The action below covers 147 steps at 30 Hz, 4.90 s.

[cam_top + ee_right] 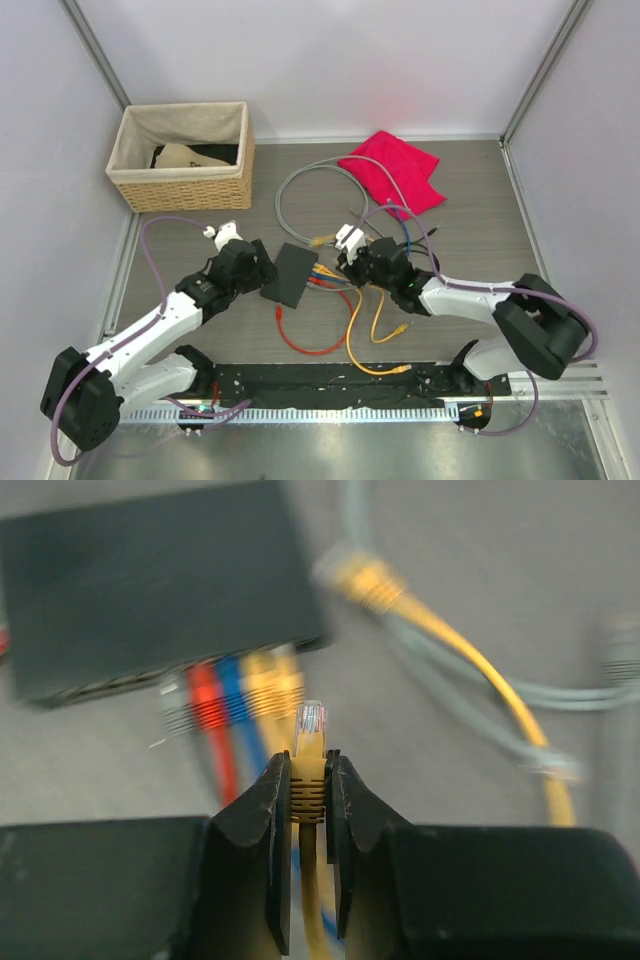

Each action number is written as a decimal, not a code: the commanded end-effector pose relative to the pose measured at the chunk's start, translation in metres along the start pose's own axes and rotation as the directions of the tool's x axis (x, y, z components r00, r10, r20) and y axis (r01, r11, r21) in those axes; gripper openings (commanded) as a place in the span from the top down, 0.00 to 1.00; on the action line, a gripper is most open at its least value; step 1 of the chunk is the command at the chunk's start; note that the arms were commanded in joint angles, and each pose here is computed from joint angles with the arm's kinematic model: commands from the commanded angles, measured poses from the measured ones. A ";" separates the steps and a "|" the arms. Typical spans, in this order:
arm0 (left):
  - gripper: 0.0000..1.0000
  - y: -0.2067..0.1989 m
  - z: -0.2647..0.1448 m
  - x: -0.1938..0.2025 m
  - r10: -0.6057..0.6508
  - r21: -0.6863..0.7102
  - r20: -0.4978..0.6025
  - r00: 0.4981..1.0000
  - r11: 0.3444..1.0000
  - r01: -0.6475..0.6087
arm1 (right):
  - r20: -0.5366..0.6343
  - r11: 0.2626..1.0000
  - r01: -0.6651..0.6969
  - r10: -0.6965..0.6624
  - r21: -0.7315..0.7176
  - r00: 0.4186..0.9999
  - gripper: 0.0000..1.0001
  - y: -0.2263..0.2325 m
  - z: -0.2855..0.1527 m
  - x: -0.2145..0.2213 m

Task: Insert the plug into the switch port
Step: Insert the connector into the switch port.

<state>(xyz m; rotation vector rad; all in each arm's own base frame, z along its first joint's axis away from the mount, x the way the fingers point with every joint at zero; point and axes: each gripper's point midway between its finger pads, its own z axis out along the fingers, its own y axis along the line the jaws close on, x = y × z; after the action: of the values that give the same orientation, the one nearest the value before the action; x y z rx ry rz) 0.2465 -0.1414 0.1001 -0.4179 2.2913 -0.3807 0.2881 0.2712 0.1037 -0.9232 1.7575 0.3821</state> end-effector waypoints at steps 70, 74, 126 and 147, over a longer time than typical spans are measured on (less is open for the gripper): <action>0.32 0.011 0.082 0.059 0.261 0.089 -0.213 0.941 0.965 -0.247 | 0.122 0.939 -0.233 0.270 -0.253 0.955 0.99 0.107 0.047 0.039; 0.32 0.006 0.082 0.057 0.263 0.111 -0.201 0.944 0.963 -0.244 | 0.108 0.944 -0.215 0.248 -0.250 0.963 0.99 0.107 0.050 0.040; 0.41 0.018 0.086 0.065 0.259 0.050 -0.266 0.929 0.966 -0.255 | -0.313 0.988 -0.066 0.020 -0.138 0.950 0.55 0.117 0.058 0.027; 0.42 0.015 0.086 0.065 0.263 0.065 -0.266 0.928 0.965 -0.255 | -0.388 0.990 -0.065 0.011 -0.125 0.922 0.44 0.102 0.028 -0.017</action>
<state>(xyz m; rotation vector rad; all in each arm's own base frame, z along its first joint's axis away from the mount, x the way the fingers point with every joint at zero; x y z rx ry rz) 0.3070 -0.1756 0.0335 -0.1116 2.3640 -0.4243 0.2299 0.3566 0.0495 -1.1303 2.1905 0.3331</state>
